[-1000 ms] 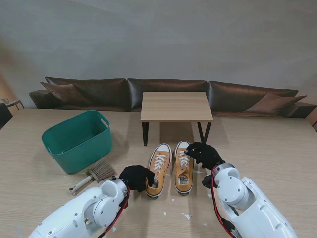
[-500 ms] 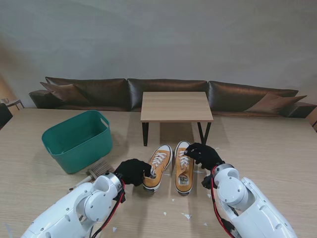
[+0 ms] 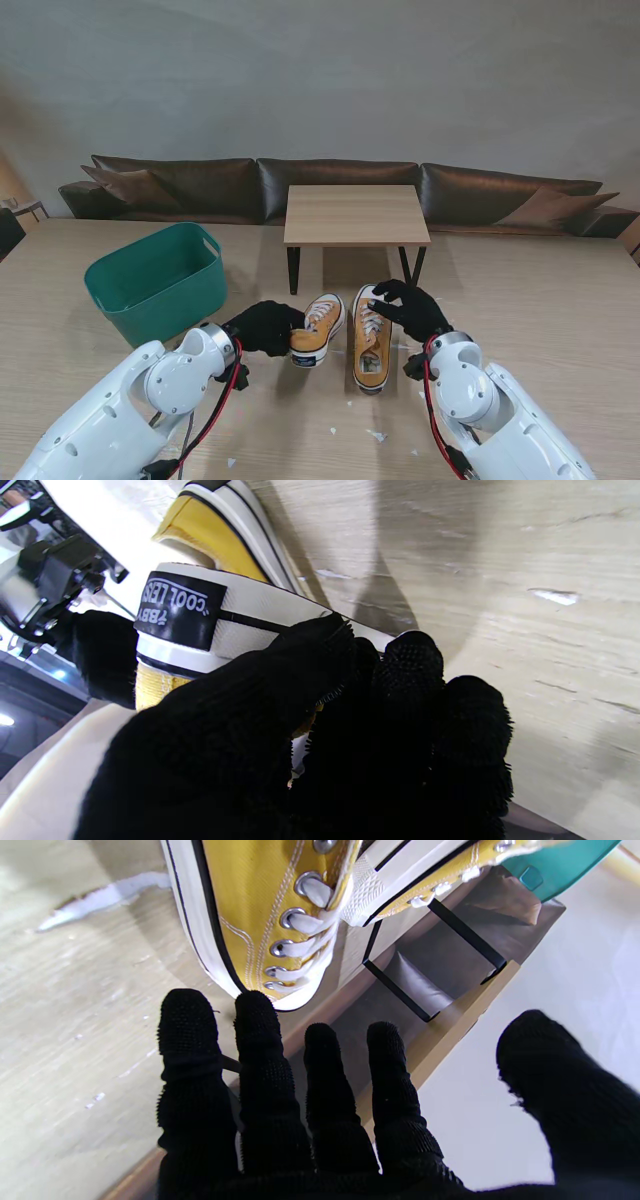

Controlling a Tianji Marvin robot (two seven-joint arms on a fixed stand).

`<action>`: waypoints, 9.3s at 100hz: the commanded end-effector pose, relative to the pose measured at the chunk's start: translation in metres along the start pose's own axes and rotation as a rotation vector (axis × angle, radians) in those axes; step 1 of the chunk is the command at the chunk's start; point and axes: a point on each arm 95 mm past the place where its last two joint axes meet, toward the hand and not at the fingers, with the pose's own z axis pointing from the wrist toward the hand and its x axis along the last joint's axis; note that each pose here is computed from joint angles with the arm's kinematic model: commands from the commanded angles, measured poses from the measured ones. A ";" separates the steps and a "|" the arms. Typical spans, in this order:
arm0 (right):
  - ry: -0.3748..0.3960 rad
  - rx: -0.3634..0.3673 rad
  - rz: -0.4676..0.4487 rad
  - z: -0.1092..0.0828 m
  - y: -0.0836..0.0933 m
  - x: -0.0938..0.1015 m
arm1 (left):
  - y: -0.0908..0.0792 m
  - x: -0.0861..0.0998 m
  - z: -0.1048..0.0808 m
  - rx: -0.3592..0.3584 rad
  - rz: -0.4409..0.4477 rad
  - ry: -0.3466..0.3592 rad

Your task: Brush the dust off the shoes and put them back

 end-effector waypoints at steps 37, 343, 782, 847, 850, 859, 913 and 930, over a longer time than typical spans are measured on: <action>0.223 0.089 -0.160 0.006 -0.004 0.030 | -0.055 0.023 0.004 -0.002 -0.030 0.115; 0.203 -0.124 0.240 -0.045 -0.102 0.147 | -0.053 0.004 -0.093 0.296 0.001 -0.120; -0.028 0.012 -0.205 0.011 -0.041 0.121 | -0.002 -0.026 -0.073 0.155 -0.235 -0.265; 0.150 0.223 -0.287 -0.033 0.013 0.032 | -0.002 -0.020 -0.068 0.152 -0.247 -0.220; 0.155 0.231 -0.306 -0.035 0.014 0.028 | -0.002 -0.020 -0.068 0.153 -0.247 -0.220; 0.166 0.254 -0.362 -0.041 0.017 0.018 | -0.002 -0.020 -0.068 0.154 -0.246 -0.221; 0.160 0.331 -0.463 -0.065 0.000 -0.010 | -0.002 -0.019 -0.065 0.170 -0.266 -0.225; 0.153 0.317 -0.461 -0.070 -0.010 -0.014 | 0.000 -0.019 -0.064 0.167 -0.272 -0.235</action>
